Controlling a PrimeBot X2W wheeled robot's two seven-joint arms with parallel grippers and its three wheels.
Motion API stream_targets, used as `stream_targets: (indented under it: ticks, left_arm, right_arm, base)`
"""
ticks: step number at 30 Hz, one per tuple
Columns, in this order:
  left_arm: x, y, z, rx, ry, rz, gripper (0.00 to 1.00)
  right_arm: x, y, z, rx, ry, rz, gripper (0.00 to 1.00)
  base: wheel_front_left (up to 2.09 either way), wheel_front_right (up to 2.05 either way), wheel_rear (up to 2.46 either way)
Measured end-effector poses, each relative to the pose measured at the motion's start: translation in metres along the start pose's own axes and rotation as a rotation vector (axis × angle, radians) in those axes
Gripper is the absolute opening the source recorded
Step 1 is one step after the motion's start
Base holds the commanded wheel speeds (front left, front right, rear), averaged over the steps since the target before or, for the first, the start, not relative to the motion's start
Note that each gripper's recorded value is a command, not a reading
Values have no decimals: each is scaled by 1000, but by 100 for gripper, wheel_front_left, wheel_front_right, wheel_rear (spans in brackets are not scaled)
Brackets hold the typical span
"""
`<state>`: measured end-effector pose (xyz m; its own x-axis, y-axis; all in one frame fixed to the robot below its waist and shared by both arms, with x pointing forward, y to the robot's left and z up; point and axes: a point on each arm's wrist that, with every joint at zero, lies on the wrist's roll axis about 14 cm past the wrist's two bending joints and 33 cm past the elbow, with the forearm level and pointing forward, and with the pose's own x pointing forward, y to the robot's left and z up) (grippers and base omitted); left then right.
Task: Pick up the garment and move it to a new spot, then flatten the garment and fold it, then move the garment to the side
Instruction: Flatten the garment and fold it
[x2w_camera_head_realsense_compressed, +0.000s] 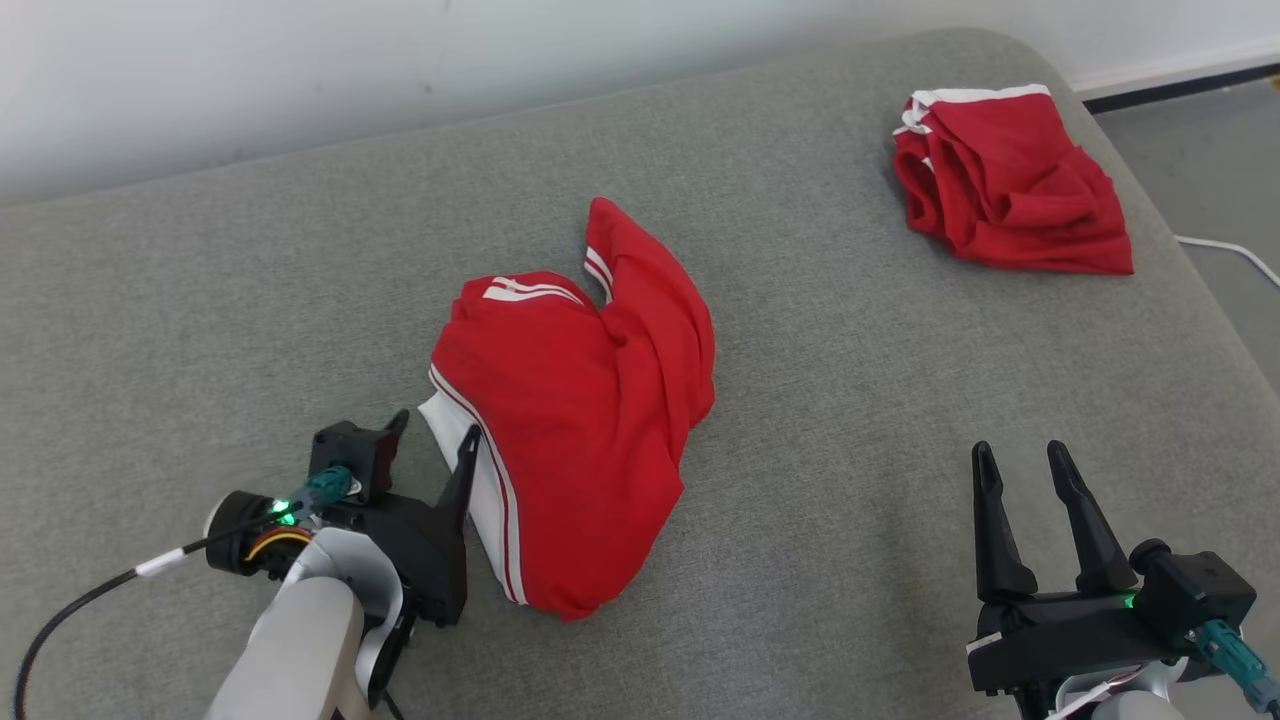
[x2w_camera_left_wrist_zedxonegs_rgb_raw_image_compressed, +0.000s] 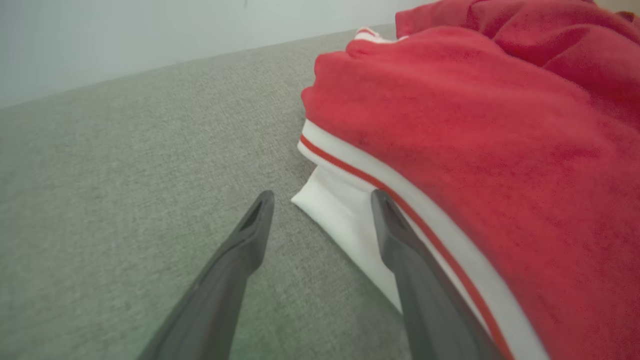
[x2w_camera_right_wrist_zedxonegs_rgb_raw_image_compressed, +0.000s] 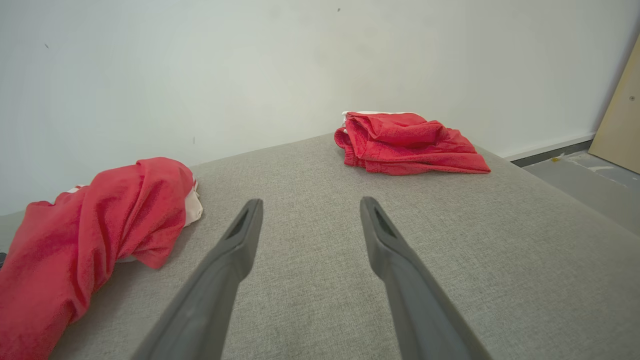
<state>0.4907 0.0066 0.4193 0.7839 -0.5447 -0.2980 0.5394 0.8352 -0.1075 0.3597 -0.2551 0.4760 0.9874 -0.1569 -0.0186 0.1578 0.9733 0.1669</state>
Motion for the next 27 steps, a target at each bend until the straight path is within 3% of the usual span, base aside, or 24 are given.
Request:
stream_targets:
  ticks: [7, 8, 9, 10, 11, 16, 22, 27]
  left_arm:
    - [8, -8, -30, 9, 120, -32, 100]
    - [9, -8, -31, 9, 124, -33, 87]
    - [9, -9, -31, 7, 122, -33, 62]
    - [9, -10, -31, 8, 124, -37, 7]
    - [9, -12, -30, 6, 121, -42, 0]
    - [7, -12, -16, -25, 53, -36, 0]
    - [0, 34, 41, -1, -115, 67, 0]
    - [-20, 83, 126, 87, -311, 177, 0]
  right_arm:
    - [-3, -9, -1, -6, 6, -30, 100]
    - [-3, -10, -1, -8, 5, -32, 100]
    - [-3, -10, 0, -8, 3, -32, 100]
    - [-3, -10, 1, -9, 1, -32, 100]
    - [-2, -10, 1, -9, -1, -31, 100]
    - [1, -5, 4, -5, -12, -15, 100]
    - [5, 6, 7, 5, -25, 18, 100]
    - [5, 16, 10, 16, -37, 47, 100]
  base:
    - [0, 0, 0]
    - [0, 0, 0]
    - [0, 0, 0]
    - [0, 0, 0]
    - [0, 0, 0]
    - [0, 0, 0]
    - [0, 0, 0]
    - [0, 0, 0]
